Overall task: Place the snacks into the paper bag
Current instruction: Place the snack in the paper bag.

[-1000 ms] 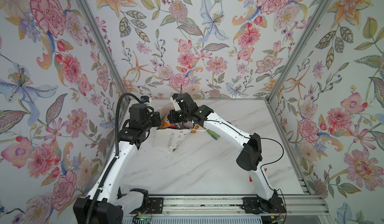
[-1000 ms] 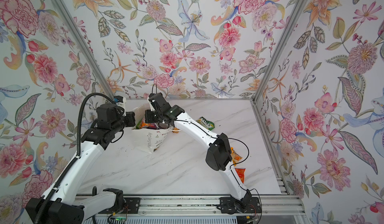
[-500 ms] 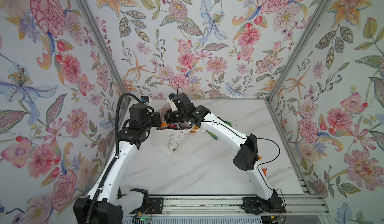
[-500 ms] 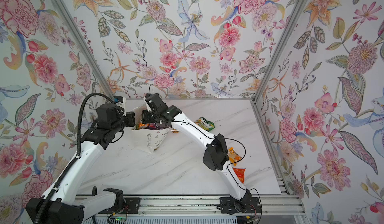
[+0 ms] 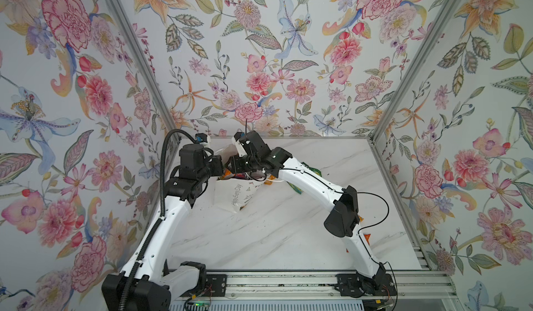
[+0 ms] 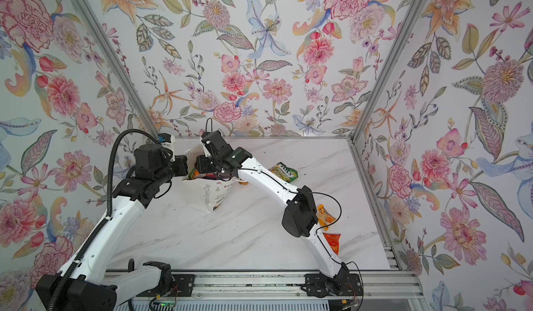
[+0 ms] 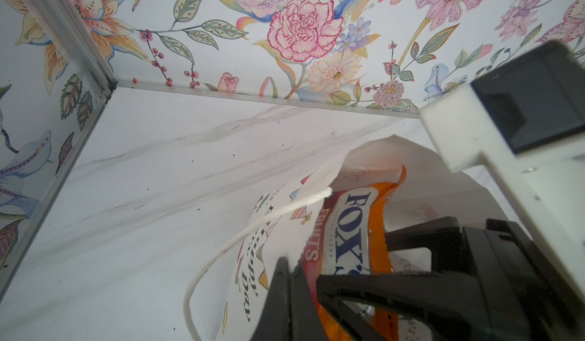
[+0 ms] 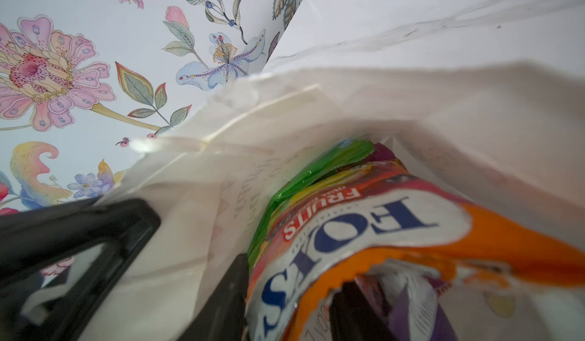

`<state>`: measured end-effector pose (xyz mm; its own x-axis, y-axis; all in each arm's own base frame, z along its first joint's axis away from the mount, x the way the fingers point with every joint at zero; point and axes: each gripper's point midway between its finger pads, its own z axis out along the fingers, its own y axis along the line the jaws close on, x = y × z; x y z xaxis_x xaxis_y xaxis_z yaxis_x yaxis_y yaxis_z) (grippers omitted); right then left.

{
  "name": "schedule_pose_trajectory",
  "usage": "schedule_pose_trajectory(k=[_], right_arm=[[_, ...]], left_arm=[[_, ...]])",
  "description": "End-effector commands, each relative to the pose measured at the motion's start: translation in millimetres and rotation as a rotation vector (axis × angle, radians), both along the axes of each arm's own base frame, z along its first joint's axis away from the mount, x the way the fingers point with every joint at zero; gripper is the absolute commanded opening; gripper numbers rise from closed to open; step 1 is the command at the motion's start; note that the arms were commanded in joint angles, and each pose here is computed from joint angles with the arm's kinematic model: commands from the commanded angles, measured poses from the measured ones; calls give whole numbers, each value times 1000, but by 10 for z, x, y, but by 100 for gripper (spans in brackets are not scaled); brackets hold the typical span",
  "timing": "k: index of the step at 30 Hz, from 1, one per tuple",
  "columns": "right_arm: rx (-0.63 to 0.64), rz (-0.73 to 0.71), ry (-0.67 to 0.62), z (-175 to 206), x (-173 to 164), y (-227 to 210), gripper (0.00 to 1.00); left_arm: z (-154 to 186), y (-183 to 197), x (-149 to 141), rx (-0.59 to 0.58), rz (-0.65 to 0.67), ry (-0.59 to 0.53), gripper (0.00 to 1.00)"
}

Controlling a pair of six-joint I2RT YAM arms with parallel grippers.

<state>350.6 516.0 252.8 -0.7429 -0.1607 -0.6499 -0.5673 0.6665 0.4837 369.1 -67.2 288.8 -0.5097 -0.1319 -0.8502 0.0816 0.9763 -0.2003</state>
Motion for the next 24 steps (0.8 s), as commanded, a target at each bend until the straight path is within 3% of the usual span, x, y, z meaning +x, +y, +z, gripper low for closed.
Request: schedule_pose_trajectory(k=[1, 17, 24], right_arm=[[7, -22, -75, 444, -96, -202, 48], [-12, -28, -163, 848, -249, -571, 55], [56, 25, -142, 1046, -364, -549, 58]], left_arm=[[149, 32, 12, -5, 4, -66, 0], [155, 67, 20, 0, 24, -72, 0], [167, 61, 32, -1, 22, -70, 0]])
